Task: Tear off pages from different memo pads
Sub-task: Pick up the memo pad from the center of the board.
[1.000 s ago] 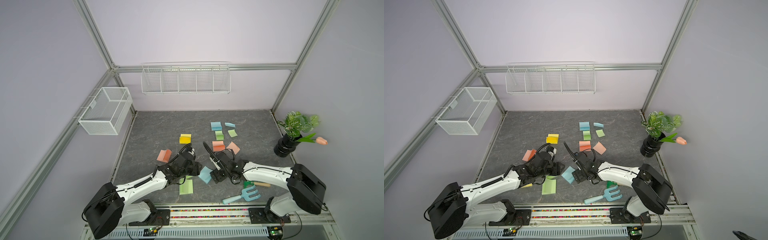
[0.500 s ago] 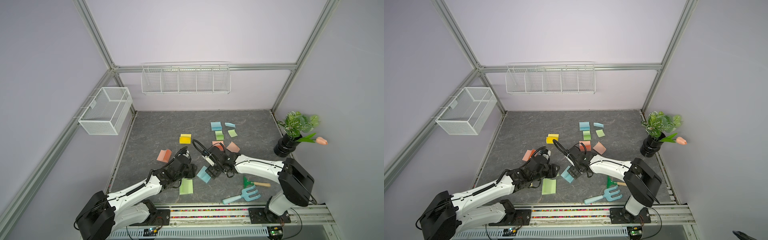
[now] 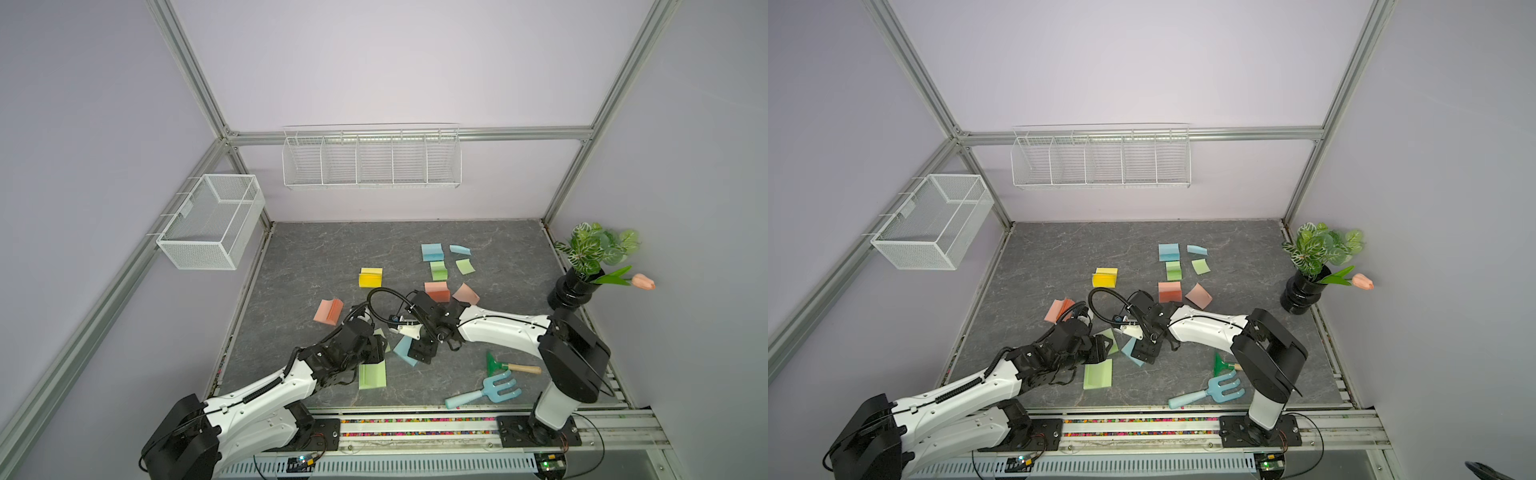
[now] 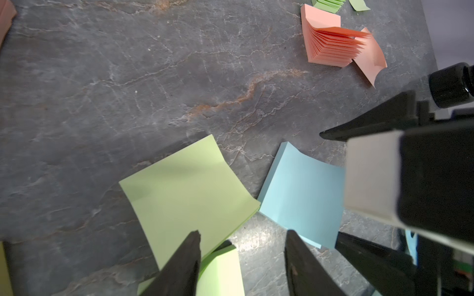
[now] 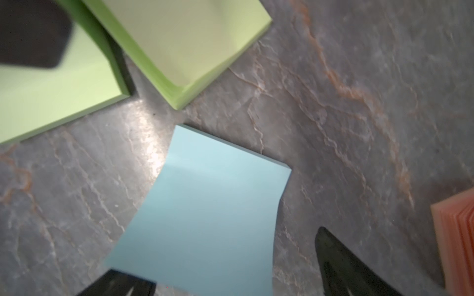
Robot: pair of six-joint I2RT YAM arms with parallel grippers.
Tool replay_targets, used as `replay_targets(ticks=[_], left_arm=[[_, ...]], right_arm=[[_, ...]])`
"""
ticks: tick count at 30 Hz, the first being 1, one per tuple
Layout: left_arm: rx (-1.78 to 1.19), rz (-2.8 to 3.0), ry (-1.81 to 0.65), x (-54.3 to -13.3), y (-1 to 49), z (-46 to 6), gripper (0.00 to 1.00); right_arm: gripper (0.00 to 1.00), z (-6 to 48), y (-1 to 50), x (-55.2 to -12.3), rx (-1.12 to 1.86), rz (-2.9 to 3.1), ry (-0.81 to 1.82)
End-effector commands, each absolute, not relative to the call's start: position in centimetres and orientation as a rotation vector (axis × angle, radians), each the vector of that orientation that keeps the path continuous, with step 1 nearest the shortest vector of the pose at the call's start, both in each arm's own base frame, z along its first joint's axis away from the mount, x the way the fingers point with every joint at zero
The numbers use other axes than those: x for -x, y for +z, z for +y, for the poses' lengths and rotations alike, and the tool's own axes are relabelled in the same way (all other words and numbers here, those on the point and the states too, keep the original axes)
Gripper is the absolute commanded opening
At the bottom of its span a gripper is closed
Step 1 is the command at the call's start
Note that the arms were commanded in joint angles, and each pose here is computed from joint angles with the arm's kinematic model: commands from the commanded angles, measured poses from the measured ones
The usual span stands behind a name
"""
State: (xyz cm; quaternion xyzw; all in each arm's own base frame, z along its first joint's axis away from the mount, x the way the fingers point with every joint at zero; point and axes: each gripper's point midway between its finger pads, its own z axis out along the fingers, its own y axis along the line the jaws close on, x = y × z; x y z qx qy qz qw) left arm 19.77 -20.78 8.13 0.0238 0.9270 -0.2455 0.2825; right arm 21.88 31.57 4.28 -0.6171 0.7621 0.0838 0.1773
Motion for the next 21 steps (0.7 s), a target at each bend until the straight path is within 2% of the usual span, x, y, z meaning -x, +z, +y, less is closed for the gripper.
replay_targets(ticks=[1,9,13,15,16,18,21], left_arm=[[-0.005,2.487,-0.643,-19.5,7.9,-20.0,0.53],[-0.014,2.498,-0.666,-19.1,7.8,-20.1,0.53],[-0.025,2.495,-0.701,-18.9,7.8,-20.5,0.53],[-0.034,2.496,-0.712,-18.9,7.8,-20.8,0.52],[-0.034,2.498,-0.713,-18.9,7.7,-20.8,0.52],[-0.036,2.496,-0.715,-18.9,7.8,-20.8,0.52],[-0.038,2.492,-0.717,-18.8,7.9,-20.7,0.52]], right_arm=[[0.8,32.9,5.0,-20.9,1.896,1.935,0.308],[0.7,33.3,5.3,-21.4,1.975,1.757,0.264],[0.54,33.5,5.5,-20.7,2.004,1.692,0.307],[0.42,33.5,5.6,-20.3,2.019,1.671,0.332],[0.33,33.4,5.7,-20.2,2.025,1.672,0.335],[0.08,33.2,5.8,-20.3,2.031,1.681,0.327],[0.07,32.9,6.4,-20.6,2.005,1.676,0.319]])
